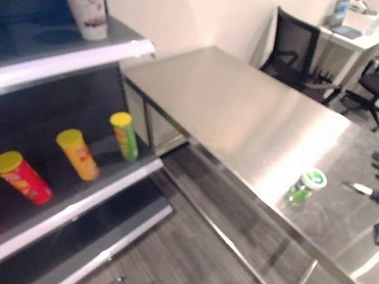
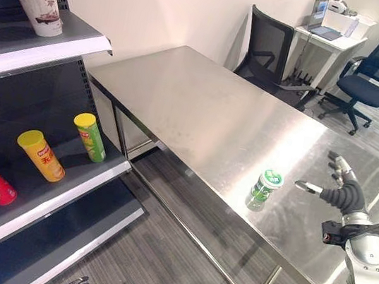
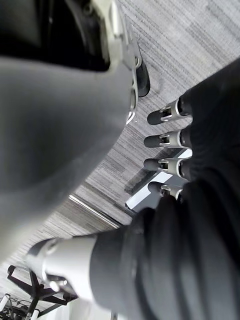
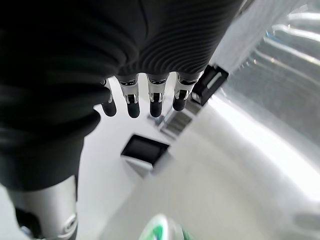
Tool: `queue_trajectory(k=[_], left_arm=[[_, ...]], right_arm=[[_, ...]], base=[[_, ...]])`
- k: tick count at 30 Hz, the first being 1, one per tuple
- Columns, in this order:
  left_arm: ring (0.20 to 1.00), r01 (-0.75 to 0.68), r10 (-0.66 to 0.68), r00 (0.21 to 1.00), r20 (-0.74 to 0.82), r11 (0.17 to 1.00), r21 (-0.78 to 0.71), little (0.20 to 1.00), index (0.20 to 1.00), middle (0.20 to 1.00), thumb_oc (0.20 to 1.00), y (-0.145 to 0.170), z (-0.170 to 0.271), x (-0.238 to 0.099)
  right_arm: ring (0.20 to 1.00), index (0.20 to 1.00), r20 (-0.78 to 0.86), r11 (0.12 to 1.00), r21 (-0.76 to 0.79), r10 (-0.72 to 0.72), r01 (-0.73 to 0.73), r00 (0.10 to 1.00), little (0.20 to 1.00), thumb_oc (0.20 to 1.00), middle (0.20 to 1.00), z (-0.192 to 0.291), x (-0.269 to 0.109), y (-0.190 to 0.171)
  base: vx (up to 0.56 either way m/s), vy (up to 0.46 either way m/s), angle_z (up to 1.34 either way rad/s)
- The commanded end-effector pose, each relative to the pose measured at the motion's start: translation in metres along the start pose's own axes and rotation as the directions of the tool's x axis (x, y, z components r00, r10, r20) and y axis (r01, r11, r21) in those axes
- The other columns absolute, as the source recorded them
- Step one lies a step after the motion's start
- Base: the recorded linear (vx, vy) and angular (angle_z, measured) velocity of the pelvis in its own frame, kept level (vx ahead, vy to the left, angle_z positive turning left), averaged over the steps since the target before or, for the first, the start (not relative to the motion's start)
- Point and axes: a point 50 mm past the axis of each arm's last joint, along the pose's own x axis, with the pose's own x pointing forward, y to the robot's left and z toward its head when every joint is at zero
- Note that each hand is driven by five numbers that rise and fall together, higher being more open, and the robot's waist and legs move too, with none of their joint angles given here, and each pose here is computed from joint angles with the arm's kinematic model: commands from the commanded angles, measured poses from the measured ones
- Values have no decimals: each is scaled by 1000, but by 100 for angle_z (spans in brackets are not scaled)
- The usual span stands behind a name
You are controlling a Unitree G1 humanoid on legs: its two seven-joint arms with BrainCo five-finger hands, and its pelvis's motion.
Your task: Put the goods on the table back onto the shelves and tidy them up.
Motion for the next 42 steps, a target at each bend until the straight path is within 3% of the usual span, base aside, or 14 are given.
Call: queue_trajectory(k=[1,8,19,35,39,40,42], left_arm=[[1000,-46,44,998,41,997,67,1000,1000,1000,1000,19,18,1],[1000,-34,30,998,53,996,78,1000,1000,1000,1000,19,19,-1],[1000,-29,25,999,42,995,94,1000,1000,1000,1000,19,15,-3],[1000,-18,15,999,33,993,114,1000,1000,1000,1000,17,15,0],[1000,-26,23,999,34,993,111,1000,1000,1000,1000,18,16,0],[1000,-27,24,999,37,993,111,1000,1000,1000,1000,19,17,0],[1000,-29,26,999,36,994,109,1000,1000,1000,1000,19,17,0]], right_arm=[[1000,1000,45,998,-63,-5,8,999,1000,1000,1000,13,5,-13],[1000,1000,-21,993,-120,22,-24,1000,1000,1000,1000,-3,4,-13],[1000,1000,17,990,-137,-14,16,1000,1000,1000,1000,6,13,-19],[1000,1000,-117,950,-262,143,-169,983,1000,1000,1000,-11,9,-2],[1000,1000,-124,948,-278,123,-153,985,1000,1000,1000,-14,8,-3],[843,843,-119,947,-286,117,-147,986,843,843,843,-13,8,-3],[200,200,-112,946,-305,82,-112,990,200,200,200,-12,9,-5]], base=[[22,-18,10],[18,-13,15],[14,-6,11],[6,0,5],[0,0,0],[0,0,0],[0,0,0]])
